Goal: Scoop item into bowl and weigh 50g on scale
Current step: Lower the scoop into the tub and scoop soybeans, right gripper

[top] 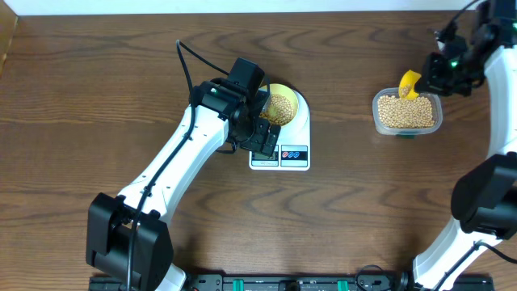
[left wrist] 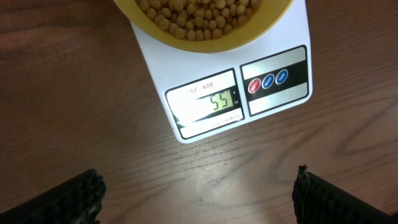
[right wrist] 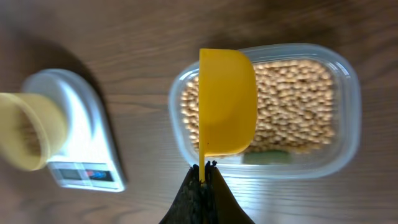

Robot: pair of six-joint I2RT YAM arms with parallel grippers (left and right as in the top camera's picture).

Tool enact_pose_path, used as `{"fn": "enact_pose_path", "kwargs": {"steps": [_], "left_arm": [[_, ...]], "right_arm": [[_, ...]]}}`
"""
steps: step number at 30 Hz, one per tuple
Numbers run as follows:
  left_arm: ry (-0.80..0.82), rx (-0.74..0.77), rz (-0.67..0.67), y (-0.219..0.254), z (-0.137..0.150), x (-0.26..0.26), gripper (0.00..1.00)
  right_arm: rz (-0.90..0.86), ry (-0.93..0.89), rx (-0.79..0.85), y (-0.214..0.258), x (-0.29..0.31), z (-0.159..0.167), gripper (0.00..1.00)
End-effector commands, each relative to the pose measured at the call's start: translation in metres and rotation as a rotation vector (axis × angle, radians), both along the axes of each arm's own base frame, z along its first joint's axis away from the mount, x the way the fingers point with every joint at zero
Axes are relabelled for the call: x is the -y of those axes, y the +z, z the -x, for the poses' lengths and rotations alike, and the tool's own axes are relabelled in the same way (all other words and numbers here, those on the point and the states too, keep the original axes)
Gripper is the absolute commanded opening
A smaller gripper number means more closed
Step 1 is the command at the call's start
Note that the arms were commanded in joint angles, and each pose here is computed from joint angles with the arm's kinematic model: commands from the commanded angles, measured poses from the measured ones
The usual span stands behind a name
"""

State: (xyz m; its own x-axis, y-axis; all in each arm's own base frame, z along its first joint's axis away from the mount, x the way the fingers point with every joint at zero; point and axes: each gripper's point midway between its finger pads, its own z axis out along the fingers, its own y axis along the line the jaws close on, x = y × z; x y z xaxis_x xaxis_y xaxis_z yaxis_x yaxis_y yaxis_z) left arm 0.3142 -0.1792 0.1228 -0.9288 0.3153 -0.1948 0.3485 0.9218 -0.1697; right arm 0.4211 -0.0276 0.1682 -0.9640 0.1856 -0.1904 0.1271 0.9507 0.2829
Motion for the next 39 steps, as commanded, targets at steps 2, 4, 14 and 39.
{"fn": "enact_pose_path", "kwargs": {"steps": [2,4,14,39], "left_arm": [[0.009,-0.013,-0.004,-0.003,0.000,-0.001,0.98],[0.009,-0.012,-0.004,-0.003,0.000,-0.001,0.98],[0.009,-0.013,-0.004,-0.003,0.000,-0.001,0.98],[0.009,-0.013,-0.004,-0.003,0.000,-0.001,0.98]], "right_arm": [[0.229,0.014,-0.022,-0.002,0.011,0.001,0.01],[0.294,0.029,-0.027,-0.002,0.011,0.001,0.01],[0.460,0.095,0.004,0.002,-0.005,-0.007,0.01],[0.626,0.220,0.084,0.013,-0.011,-0.026,0.01]]}}
